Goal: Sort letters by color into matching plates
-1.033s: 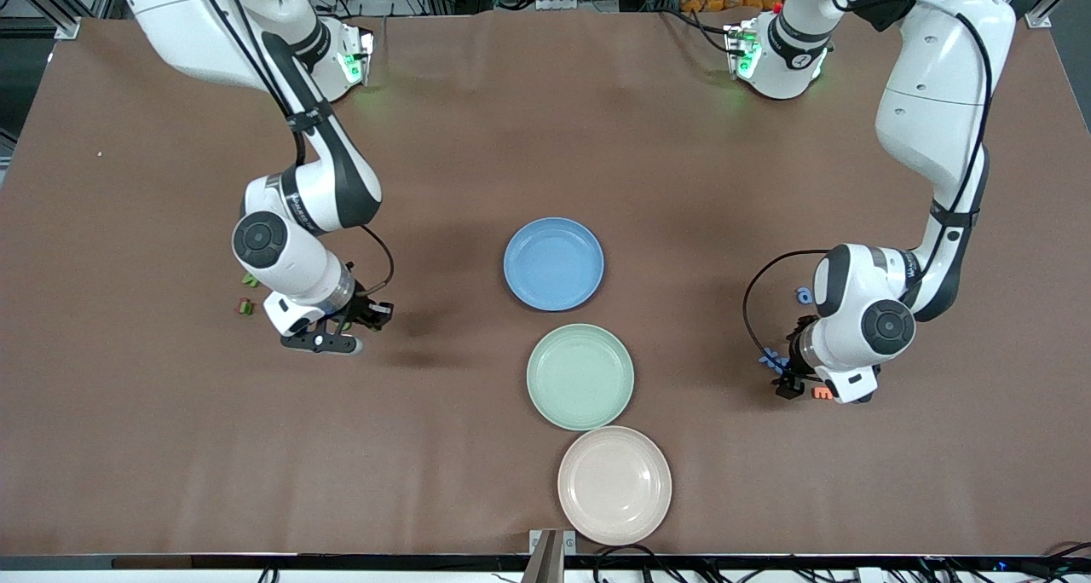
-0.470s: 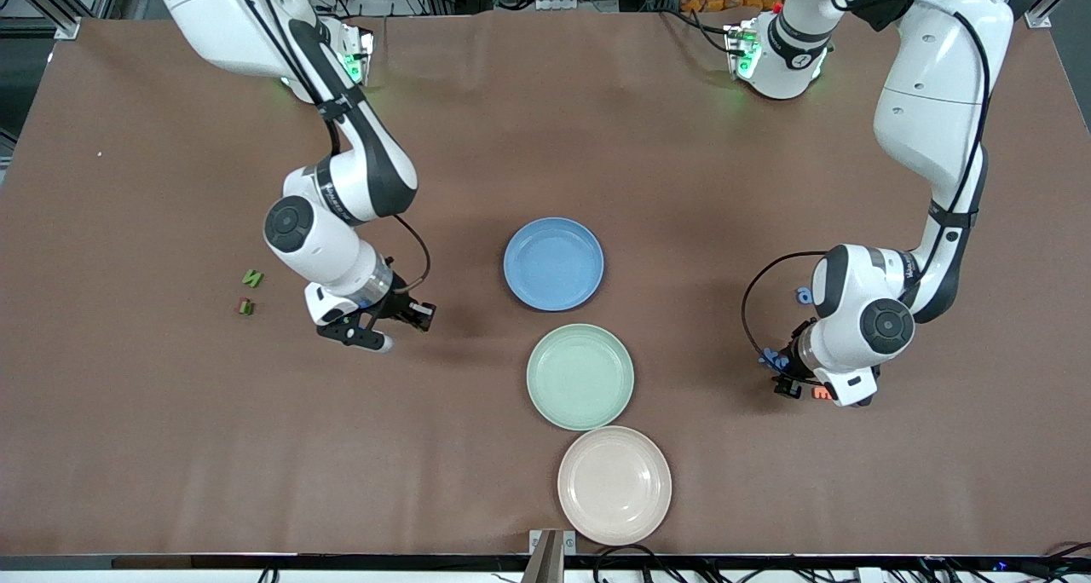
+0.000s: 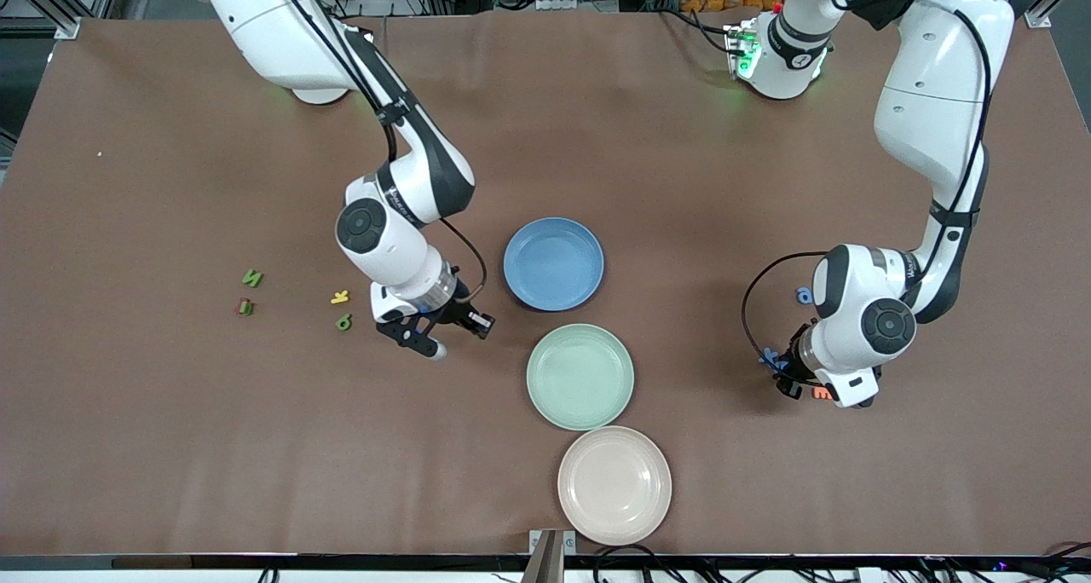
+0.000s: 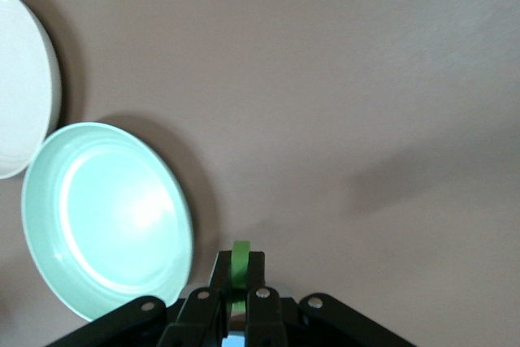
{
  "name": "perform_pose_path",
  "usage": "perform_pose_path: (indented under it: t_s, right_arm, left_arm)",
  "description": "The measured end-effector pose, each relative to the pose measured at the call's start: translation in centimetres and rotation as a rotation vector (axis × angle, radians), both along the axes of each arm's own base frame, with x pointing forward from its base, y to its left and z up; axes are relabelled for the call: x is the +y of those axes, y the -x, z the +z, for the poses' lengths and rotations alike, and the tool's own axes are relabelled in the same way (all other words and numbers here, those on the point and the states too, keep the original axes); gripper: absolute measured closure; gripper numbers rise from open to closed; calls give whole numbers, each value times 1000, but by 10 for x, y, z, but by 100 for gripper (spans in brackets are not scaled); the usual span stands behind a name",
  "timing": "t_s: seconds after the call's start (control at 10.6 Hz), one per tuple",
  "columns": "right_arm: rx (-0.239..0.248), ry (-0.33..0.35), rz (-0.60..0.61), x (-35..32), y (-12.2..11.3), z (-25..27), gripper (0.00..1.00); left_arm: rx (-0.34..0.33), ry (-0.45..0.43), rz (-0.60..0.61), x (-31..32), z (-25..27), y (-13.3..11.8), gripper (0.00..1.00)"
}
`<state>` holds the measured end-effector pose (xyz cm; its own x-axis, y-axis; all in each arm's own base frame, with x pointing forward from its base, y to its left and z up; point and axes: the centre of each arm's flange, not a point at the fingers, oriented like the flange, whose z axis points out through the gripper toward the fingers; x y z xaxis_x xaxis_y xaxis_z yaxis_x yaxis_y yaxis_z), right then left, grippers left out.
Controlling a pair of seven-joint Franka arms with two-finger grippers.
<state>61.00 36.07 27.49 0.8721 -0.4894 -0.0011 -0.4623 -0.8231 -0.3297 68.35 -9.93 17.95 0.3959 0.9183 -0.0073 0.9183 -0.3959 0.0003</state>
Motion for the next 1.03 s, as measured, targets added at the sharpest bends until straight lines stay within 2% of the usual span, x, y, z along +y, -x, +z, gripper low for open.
perform_pose_path:
  t_s: [0.28, 0.47, 0.75, 0.85, 1.03]
  right_arm:
    - [-37, -54, -88, 30, -2, 4, 90]
    - [-38, -84, -119, 67, 3, 3, 90]
    - [-37, -79, -153, 108, 14, -18, 90]
    - [-41, -79, -172, 120, 17, -24, 90]
    - [-52, -90, -199, 137, 16, -31, 90]
  left_arm:
    - [-13, 2, -10, -2, 6, -3, 64]
    - [-39, 7, -26, -9, 23, -7, 64]
    - [-61, 10, -76, -38, 57, -5, 64]
    - [-51, 10, -99, -54, 65, 0, 64]
    - [23, -6, -141, -79, 74, 15, 64]
